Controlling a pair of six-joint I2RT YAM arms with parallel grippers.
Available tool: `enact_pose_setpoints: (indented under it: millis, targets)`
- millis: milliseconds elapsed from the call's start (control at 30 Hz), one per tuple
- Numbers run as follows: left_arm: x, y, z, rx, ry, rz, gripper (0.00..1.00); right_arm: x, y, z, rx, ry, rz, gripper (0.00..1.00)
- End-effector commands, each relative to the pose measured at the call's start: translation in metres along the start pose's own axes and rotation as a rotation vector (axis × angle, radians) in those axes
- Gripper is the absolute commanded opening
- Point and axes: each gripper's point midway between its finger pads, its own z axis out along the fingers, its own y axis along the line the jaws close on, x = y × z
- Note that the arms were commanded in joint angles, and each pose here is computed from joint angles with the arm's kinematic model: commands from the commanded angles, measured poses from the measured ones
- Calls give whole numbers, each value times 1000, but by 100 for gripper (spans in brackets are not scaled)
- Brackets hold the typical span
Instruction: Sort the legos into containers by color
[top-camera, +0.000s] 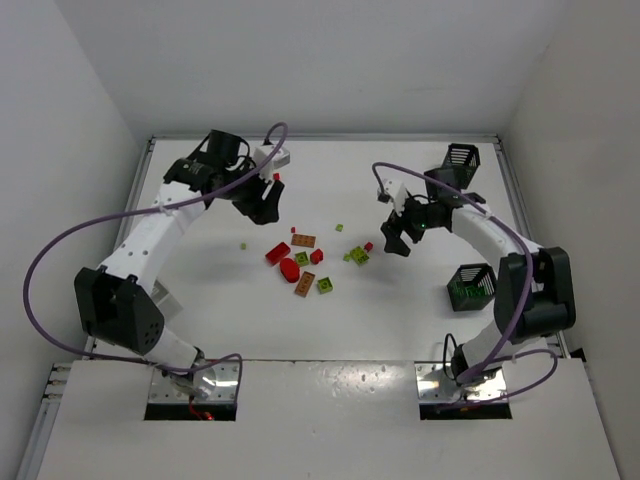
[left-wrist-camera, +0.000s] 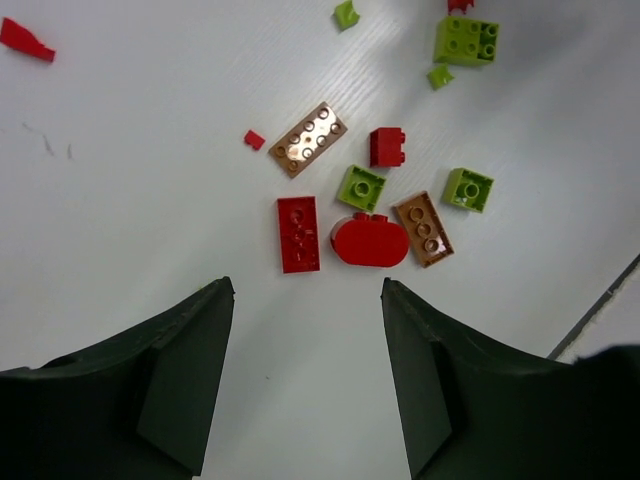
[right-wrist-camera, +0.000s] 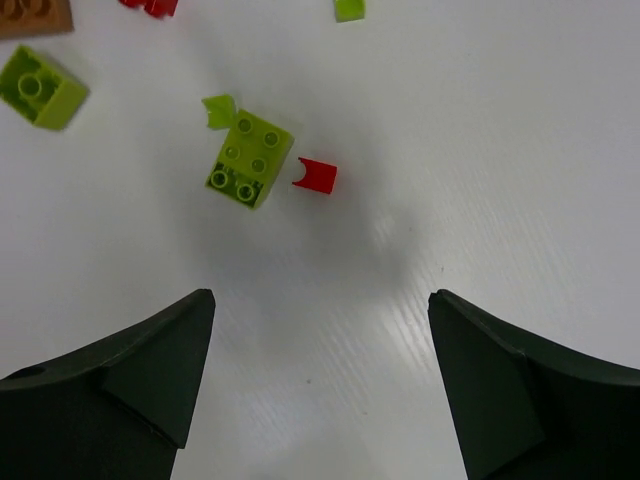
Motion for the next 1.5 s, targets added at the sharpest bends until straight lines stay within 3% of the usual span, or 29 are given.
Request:
enact_pose_setpoints:
  millis: [0, 167, 433, 667, 900, 1167, 1467]
  targets:
    - [-2, -5, 10, 116, -24, 45, 66, -11, 3, -18, -62, 28, -255, 88]
    - [9, -8, 29, 181, -26, 23, 66, -6, 2, -21, -146, 174, -260, 89]
    - [16, -5, 47, 235, -34, 4, 66, 3, 7, -16, -182, 275, -306, 89]
    - [21, -4, 48, 267, -28, -40, 66, -10, 13, -4, -190, 231, -308, 89]
    - [24, 2, 44, 270, -35, -57, 59, -39, 21, 4, -171, 199, -201, 64]
    - [63, -1, 31, 195, 21, -18, 56, -57, 5, 15, -14, 186, -43, 62]
    - [80, 35, 54, -31, 140, -158, 56, -64, -3, 24, 94, 105, 56, 62]
